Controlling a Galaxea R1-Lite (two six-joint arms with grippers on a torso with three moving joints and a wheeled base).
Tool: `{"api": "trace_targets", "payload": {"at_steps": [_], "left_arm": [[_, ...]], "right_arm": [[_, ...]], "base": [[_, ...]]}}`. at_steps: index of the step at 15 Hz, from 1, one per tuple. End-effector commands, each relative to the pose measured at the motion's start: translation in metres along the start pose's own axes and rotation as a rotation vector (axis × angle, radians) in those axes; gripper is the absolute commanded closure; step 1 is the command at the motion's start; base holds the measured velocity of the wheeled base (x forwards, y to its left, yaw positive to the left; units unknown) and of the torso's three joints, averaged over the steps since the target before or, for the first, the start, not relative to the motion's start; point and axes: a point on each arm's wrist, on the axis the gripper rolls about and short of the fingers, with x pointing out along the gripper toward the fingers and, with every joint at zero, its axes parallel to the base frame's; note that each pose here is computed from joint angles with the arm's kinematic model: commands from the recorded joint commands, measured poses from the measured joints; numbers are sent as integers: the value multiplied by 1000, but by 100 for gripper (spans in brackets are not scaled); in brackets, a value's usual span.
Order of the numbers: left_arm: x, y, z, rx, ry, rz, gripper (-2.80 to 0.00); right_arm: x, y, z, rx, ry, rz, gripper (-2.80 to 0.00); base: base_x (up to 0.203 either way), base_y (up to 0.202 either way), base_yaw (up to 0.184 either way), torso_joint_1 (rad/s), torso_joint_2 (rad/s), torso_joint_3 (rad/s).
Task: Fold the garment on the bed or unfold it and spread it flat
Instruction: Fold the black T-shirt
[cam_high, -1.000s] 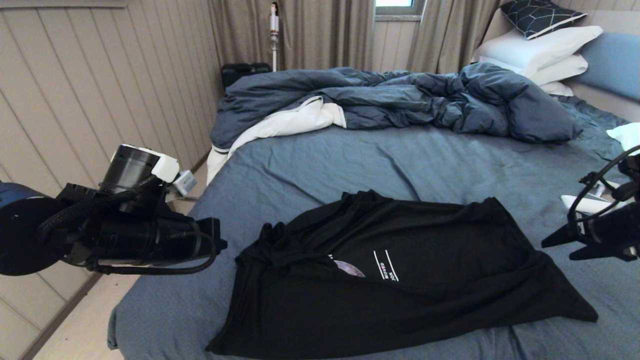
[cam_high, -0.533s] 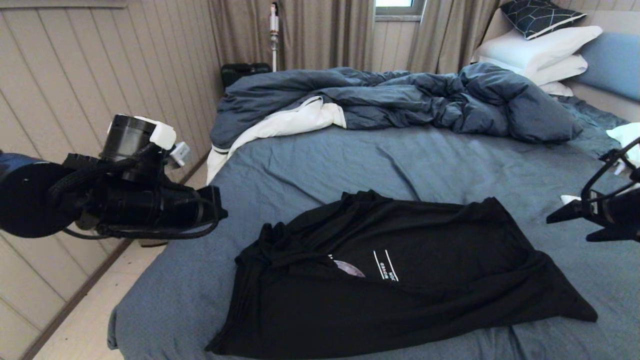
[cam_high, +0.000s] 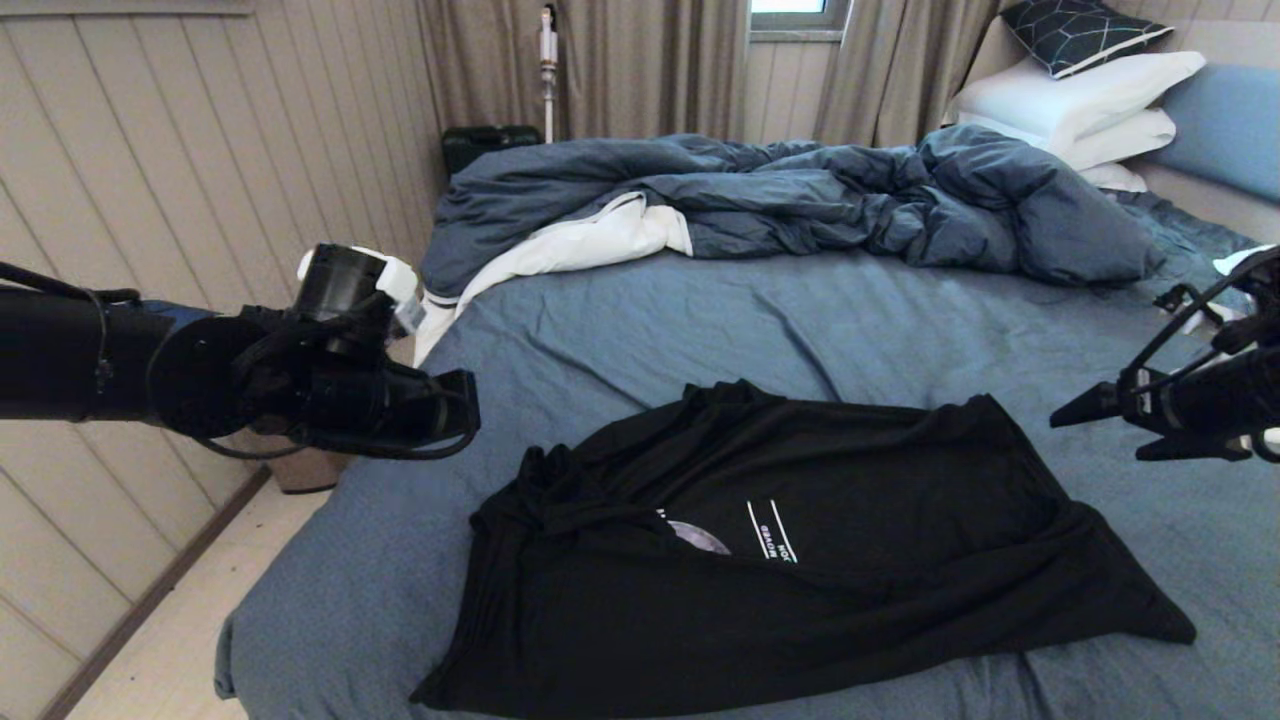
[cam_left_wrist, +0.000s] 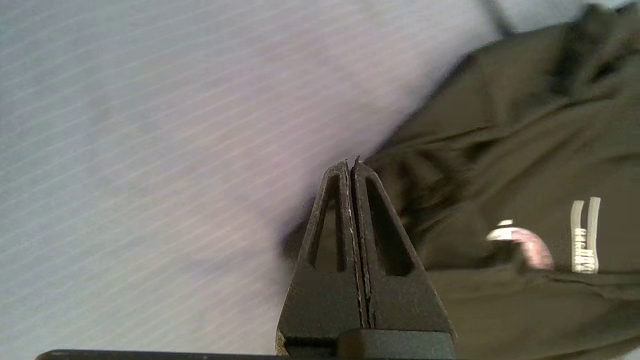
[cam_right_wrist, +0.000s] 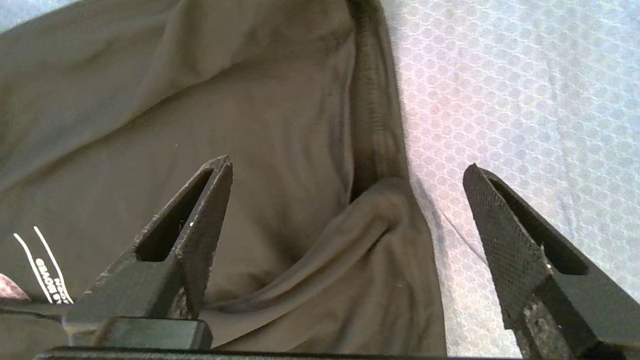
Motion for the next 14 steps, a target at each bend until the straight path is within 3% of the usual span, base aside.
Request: {"api": "trace_targets", "payload": {"at_steps": [1, 3, 4, 7, 14], "left_arm": [[13, -13, 4, 17, 6, -22, 0], [22, -28, 5, 42, 30, -39, 0], [24, -30, 1, 48, 56, -31, 0], [19, -31, 0, 51, 61, -36, 0], [21, -57, -35, 106, 154, -78, 0]], "right_arm": [[4, 4, -1, -12, 12, 11, -280], [8, 8, -1, -20, 23, 17, -280], [7, 9, 0, -27, 17, 17, 0], [6, 16, 0, -73, 4, 29, 0], [12, 21, -1, -91, 17, 38, 0]], "base": [[0, 0, 0, 0, 0, 0], [0, 0, 0, 0, 0, 0], [0, 0, 0, 0, 0, 0], [0, 0, 0, 0, 0, 0], [0, 0, 0, 0, 0, 0]]}}
